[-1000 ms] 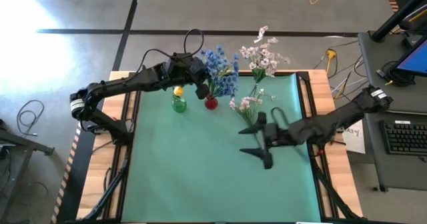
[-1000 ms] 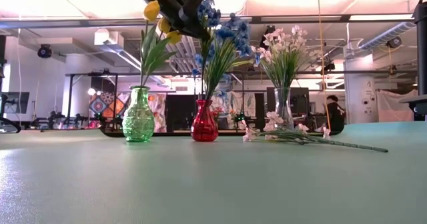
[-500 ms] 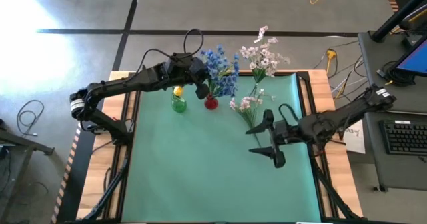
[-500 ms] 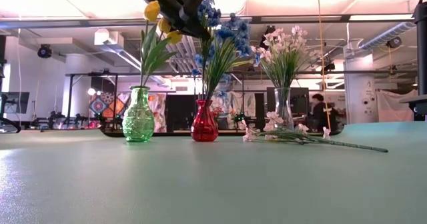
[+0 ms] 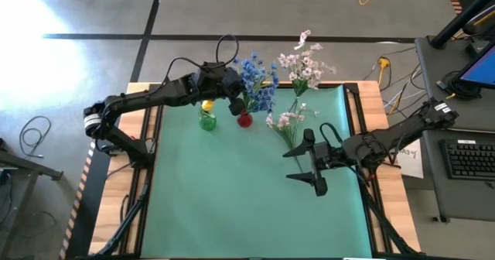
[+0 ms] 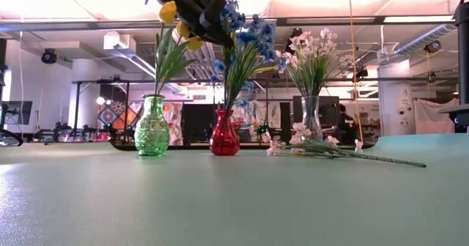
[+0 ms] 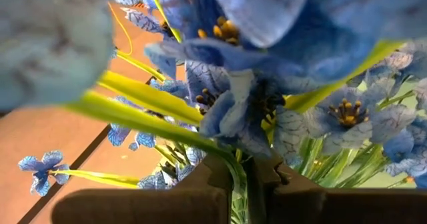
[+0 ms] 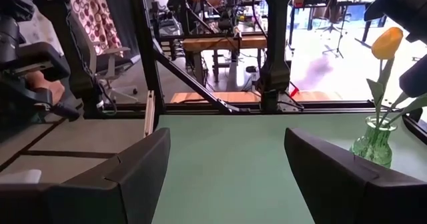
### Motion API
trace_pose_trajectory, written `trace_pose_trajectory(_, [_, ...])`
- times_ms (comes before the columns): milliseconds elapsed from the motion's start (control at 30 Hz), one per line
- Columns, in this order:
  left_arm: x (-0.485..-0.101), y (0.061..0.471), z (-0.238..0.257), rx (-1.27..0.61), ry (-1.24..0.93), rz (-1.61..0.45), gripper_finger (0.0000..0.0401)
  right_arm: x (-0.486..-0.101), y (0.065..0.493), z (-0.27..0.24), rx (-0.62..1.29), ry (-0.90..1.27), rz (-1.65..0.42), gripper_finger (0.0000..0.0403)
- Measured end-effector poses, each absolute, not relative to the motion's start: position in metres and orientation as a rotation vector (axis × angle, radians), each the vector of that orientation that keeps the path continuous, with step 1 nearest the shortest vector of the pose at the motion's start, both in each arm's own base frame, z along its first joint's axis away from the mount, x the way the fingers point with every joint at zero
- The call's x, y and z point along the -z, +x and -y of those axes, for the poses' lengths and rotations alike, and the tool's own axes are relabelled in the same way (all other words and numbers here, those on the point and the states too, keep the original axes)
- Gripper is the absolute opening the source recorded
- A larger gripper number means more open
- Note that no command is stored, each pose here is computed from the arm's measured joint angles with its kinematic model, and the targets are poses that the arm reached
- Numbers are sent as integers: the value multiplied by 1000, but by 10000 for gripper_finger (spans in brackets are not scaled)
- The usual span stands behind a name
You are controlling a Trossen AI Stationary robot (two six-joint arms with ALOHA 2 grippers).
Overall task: Sort flowers into vase by color
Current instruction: Put the blue flower into the red vase
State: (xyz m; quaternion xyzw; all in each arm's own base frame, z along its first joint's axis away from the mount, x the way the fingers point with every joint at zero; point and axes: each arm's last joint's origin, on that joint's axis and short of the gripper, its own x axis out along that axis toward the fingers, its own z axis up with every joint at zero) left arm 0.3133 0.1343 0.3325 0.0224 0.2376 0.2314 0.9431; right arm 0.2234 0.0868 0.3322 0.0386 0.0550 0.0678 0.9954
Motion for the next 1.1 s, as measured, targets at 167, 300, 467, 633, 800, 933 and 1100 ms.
trace_pose_trajectory(167, [-334, 313, -133, -470, 43, -478, 23, -332, 223, -87, -136, 77, -110, 288])
trace_pose_trajectory(300, [-334, 313, -133, -473, 27, -473, 63, -332, 223, -87, -136, 77, -109, 288])
trace_pose_trajectory(467, [-333, 312, -131, -470, 23, -489, 119, -332, 223, -87, -135, 77, -109, 288])
trace_pose_trajectory(633, [-334, 310, -130, -469, 18, -495, 173, -332, 223, -87, -135, 79, -109, 288])
trace_pose_trajectory(800, [-340, 305, -128, -473, 6, -478, 216, -332, 223, -87, -135, 80, -109, 288])
trace_pose_trajectory(933, [-348, 300, -126, -476, 2, -454, 233, -332, 223, -87, -135, 80, -110, 288])
trace_pose_trajectory(1100, [-360, 290, -121, -478, 4, -409, 235, -332, 223, -87, -135, 86, -110, 288])
